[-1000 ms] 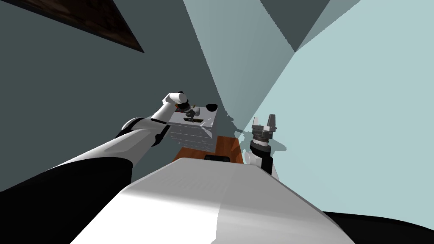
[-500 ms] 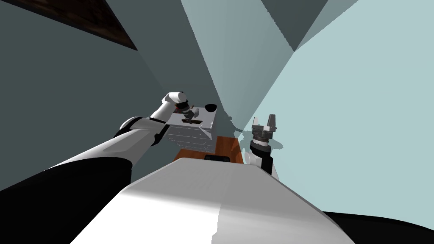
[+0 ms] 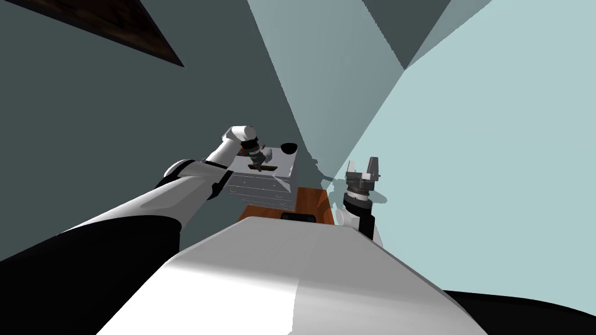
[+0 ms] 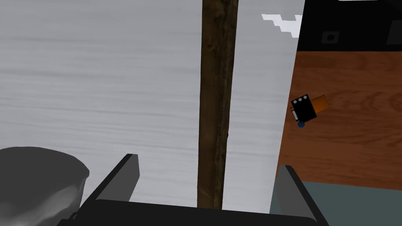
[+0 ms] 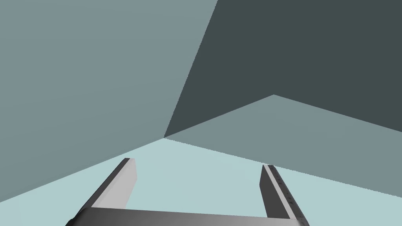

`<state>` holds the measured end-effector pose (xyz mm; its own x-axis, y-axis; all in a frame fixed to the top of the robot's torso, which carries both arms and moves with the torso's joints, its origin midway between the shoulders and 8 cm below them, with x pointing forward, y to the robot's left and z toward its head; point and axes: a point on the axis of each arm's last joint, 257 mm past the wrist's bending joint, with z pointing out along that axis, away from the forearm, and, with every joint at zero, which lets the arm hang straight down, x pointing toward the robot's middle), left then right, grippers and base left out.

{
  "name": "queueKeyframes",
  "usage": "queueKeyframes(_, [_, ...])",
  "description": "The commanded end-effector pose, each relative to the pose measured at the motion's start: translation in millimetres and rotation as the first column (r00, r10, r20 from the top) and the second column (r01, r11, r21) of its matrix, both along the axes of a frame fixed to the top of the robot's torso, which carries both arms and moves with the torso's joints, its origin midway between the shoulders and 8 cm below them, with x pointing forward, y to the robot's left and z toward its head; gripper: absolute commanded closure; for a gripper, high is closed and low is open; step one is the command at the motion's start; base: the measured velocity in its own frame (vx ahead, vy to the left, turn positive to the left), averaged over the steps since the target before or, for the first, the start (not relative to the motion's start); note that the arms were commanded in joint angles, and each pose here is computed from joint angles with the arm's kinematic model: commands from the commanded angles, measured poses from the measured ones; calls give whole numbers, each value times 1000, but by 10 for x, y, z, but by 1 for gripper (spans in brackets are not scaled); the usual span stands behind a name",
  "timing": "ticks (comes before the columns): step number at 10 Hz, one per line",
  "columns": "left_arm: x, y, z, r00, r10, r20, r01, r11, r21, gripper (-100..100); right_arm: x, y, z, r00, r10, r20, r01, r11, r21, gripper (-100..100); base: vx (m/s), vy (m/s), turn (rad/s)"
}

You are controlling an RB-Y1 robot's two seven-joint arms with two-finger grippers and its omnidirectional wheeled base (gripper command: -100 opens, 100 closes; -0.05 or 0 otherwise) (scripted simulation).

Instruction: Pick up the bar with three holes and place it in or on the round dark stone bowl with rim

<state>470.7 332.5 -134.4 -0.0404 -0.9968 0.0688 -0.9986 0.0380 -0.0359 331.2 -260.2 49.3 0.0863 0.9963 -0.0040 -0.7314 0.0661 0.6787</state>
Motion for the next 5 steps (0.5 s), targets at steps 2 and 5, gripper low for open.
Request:
queueKeyframes(2, [30,201,-72,999,43,0,-43,999,-3,-100,0,1,1,1000,0,0,0,1000,0,0,-54,4,-237])
queueKeyframes(5, [47,479,-172,995,99,1,-99,995,-3,-100,0,1,1,1000,0,0,0,1000,0,0,-82,-3,-175])
